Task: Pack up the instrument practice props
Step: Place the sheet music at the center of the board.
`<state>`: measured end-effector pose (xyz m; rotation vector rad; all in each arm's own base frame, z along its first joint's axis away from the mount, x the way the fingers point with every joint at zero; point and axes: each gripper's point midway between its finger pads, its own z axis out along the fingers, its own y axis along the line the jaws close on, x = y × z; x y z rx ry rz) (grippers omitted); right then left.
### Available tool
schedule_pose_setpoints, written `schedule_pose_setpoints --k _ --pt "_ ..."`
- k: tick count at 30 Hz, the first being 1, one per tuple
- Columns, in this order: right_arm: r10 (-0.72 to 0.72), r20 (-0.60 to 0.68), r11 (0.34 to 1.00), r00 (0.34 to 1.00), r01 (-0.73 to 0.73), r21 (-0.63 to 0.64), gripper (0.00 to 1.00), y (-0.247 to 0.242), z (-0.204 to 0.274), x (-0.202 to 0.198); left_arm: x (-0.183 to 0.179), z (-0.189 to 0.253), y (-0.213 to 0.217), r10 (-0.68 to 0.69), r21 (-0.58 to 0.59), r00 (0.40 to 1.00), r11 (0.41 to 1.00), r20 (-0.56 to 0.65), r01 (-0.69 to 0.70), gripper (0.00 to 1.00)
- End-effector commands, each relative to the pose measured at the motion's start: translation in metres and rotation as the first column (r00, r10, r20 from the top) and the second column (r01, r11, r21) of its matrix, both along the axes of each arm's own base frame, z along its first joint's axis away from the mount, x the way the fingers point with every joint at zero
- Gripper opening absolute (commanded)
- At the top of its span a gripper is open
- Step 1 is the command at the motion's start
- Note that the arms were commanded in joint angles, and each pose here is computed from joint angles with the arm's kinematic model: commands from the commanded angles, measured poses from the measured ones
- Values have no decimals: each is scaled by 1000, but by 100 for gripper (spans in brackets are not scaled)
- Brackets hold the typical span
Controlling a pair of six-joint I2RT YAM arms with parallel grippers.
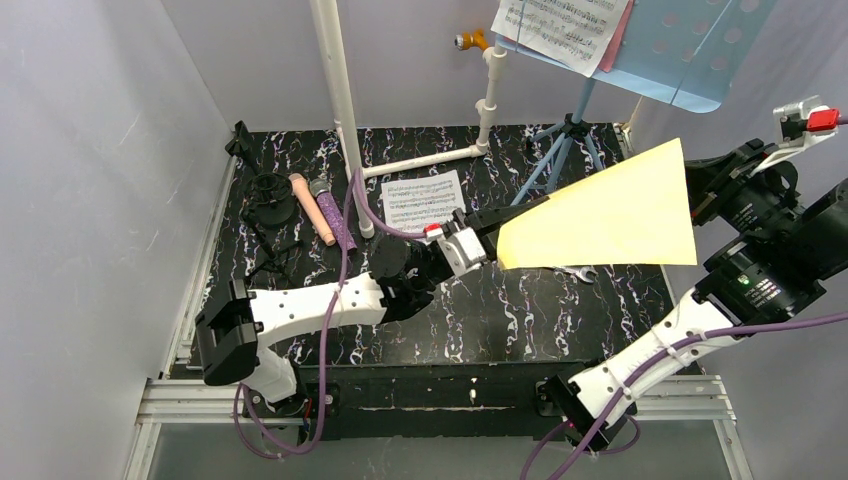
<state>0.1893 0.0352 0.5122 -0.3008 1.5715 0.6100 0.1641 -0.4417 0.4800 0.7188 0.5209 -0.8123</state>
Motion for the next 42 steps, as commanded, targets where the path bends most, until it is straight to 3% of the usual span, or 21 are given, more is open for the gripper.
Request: schedule_pose_setpoints --k 1,3,6,7,8,12,15,18,21,23,28,34,38,42 --pt "10 25 999 1000 -9 -37 2 5 1 -3 2 26 25 -61 -91 979 995 -194 44 0" --pt "11 39 998 999 -8 -58 21 8 -2 -5 13 23 33 -71 -107 950 993 -303 40 0" --pt "12 69 995 998 -5 -103 75 12 -8 -8 32 14 48 -73 -113 874 993 -481 21 0" --pt "13 74 994 997 -5 -109 90 11 -11 -8 37 11 55 -67 -109 845 994 -530 10 0" --pt "13 81 993 997 -3 -119 97 12 -12 -8 44 4 59 -60 -98 805 995 -590 2 0" --pt "11 61 996 998 -5 -91 98 0 -24 1 74 -36 83 31 17 632 999 -774 -28 0" --pt "11 8 1000 1000 -11 -14 98 -22 -36 16 94 -82 102 113 114 461 993 -880 -26 0" --pt "40 -14 999 999 -39 18 99 -26 -43 23 98 -125 111 206 218 322 976 -924 -1 0" --pt "91 -25 995 995 -91 35 98 -16 -50 23 100 -165 123 346 355 219 935 -912 2 0" --pt "129 -50 990 990 -125 72 98 -11 -59 25 102 -183 131 417 425 185 905 -890 0 0" --pt "231 -87 968 969 -220 125 98 13 -86 23 115 -215 140 539 551 181 834 -823 19 0" --pt "287 -88 953 954 -275 128 98 28 -111 12 148 -270 147 706 722 169 690 -688 56 0" --pt "293 -94 950 951 -279 139 98 29 -125 11 177 -310 150 774 782 110 618 -623 85 0" --pt "293 -91 951 952 -279 134 98 29 -132 11 203 -334 158 791 787 9 608 -612 100 0"
